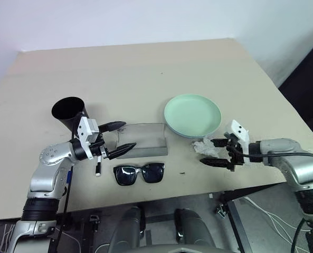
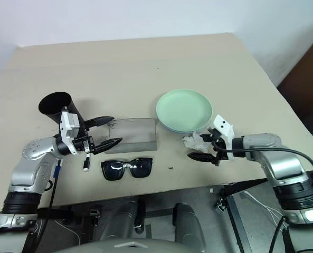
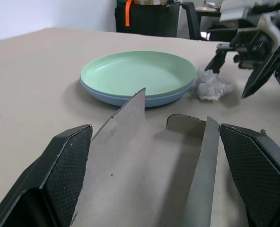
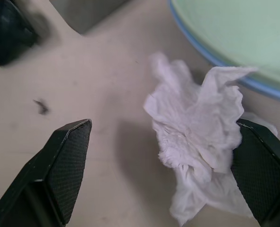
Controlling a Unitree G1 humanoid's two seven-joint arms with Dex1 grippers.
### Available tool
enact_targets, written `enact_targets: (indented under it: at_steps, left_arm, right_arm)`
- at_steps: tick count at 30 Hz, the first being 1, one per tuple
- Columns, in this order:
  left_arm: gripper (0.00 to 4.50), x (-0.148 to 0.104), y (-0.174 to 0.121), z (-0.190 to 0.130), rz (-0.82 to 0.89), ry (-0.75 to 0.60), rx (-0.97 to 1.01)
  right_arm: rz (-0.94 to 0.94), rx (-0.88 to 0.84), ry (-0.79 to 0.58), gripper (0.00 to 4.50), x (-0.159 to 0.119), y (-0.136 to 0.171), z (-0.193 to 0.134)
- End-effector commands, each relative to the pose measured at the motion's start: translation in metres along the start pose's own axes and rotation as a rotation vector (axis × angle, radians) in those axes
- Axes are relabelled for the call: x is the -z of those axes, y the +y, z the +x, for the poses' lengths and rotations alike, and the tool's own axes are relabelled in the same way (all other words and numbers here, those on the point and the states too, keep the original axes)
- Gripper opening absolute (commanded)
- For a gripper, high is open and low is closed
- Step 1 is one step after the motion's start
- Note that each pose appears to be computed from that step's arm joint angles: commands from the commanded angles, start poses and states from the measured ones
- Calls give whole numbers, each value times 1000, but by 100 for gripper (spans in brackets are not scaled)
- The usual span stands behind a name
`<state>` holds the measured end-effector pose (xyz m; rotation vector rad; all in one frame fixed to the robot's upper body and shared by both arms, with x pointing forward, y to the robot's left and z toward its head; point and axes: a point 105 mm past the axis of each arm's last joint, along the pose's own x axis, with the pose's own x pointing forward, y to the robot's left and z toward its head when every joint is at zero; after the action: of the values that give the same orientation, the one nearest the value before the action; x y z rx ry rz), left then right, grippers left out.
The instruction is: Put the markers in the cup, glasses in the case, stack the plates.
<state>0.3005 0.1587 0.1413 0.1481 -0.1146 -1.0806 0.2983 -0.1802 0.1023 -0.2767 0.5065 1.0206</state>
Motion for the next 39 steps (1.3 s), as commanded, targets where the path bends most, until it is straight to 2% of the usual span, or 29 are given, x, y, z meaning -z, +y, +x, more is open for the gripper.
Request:
enact_targets:
  at_steps: [1,3,6,13,20,24,30,33,36,39]
  left_arm:
    - [450,-10,0,2,41,-26,4]
    - [450,-10,0,2,40,-27,1]
    - [450,-11,0,2,38,-30,-4]
    - [450,-12,-2,5,34,-33,-4]
    - [450,-17,1,5,37,-39,-9]
    - [450,-22,7,2,42,-49,-33]
    - [450,-23,10,-2,60,-60,-62]
    - [450,-21,7,-5,49,-60,-67]
    - [450,-20,2,-11,39,-49,-74]
    - [450,-19,-4,-15,25,-38,-73]
  right_arm:
    - [-80,6,3,409,-4,-1,2]
    - [-101,32,8,357,-4,-6,2]
    - [-72,-3,26,250,0,-5,1]
    - [-46,-34,-16,3,-18,-4,-9]
    - [-64,-91,-274,3,-82,8,-35]
    - [-17,45,-409,3,-121,-21,-38]
    - [20,145,-343,3,-122,-52,-8]
    - [18,192,-297,71,-117,-65,6]
    - [2,197,-265,163,-111,-71,12]
    - [-5,184,-268,277,-113,-72,14]
